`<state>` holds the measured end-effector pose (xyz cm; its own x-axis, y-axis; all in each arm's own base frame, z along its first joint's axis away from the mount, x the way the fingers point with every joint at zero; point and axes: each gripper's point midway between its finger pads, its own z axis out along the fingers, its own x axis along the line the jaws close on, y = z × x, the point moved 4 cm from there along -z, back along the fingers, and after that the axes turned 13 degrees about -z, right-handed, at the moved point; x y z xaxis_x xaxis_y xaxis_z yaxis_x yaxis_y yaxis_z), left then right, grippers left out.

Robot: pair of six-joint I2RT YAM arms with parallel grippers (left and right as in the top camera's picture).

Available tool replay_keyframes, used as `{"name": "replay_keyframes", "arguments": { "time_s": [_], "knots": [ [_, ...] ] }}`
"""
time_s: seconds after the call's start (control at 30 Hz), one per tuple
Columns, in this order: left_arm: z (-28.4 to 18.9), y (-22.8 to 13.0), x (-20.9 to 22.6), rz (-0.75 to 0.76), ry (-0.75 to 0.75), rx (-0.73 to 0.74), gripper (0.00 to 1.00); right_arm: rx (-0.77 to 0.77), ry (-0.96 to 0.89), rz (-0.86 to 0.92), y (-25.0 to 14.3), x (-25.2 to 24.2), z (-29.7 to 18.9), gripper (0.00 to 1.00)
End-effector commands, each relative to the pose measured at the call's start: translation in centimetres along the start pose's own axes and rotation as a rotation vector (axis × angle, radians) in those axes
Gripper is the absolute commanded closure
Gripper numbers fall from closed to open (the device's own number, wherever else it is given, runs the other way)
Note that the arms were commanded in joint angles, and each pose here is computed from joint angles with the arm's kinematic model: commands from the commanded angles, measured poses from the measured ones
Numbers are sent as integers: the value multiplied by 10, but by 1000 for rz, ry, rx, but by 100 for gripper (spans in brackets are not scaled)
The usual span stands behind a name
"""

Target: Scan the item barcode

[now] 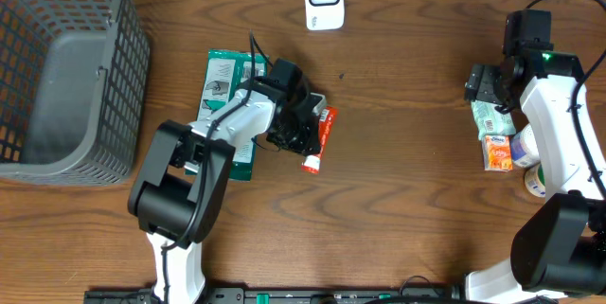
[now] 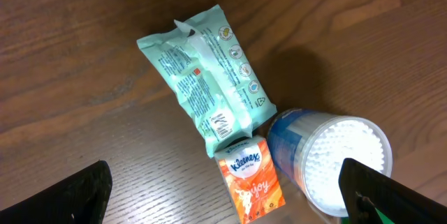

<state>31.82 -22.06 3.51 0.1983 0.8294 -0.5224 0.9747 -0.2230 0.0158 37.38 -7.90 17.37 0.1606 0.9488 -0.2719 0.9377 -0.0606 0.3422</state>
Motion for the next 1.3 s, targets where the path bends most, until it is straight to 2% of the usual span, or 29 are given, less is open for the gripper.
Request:
{"name": "replay_keyframes", "arguments": {
  "time_s": [0.0, 0.3, 0.37, 0.5, 0.63, 0.77, 0.9, 1.0, 1.07, 1.13, 1.2, 1.23, 1.27],
  "knots": [
    [30, -23, 28, -78, 76, 98, 80, -31, -6, 28, 5, -5, -9, 1],
    [31, -16, 27, -96, 69, 66, 81, -31, -6, 28, 5, -5, -9, 1],
    [31, -15, 26, -94, 68, 61, 92, -31, -5, 28, 5, -5, -9, 1],
    [31, -15, 27, -117, 76, 56, 92, -31, -5, 28, 5, -5, -9, 1],
    [21, -8, 38, -166, 192, -2, 93, -31, -6, 28, 5, -5, -9, 1],
    [-9, 1, 32, -136, 267, -96, 93, -59, 42, 42, 11, 1, -9, 1],
    [-56, 13, 14, -87, 306, -248, 93, -45, 307, 30, 8, 36, -15, 1],
    [-74, 13, 3, -70, 291, -291, 93, -28, 464, 26, 4, 55, -23, 1],
    [-79, 11, 0, -62, 289, -298, 93, -35, 663, 23, 5, 79, -37, 1],
    [-79, 10, 0, -61, 291, -293, 93, -43, 848, 11, 4, 101, -51, 10],
    [-76, 8, 2, -67, 293, -281, 93, -37, 956, -15, 0, 120, -60, 11],
    [-74, 7, 4, -70, 293, -271, 93, -25, 968, -29, -4, 128, -61, 14],
    [-70, 4, 6, -80, 299, -250, 93, 2, 968, -52, -12, 143, -59, 26]
  ]
}}
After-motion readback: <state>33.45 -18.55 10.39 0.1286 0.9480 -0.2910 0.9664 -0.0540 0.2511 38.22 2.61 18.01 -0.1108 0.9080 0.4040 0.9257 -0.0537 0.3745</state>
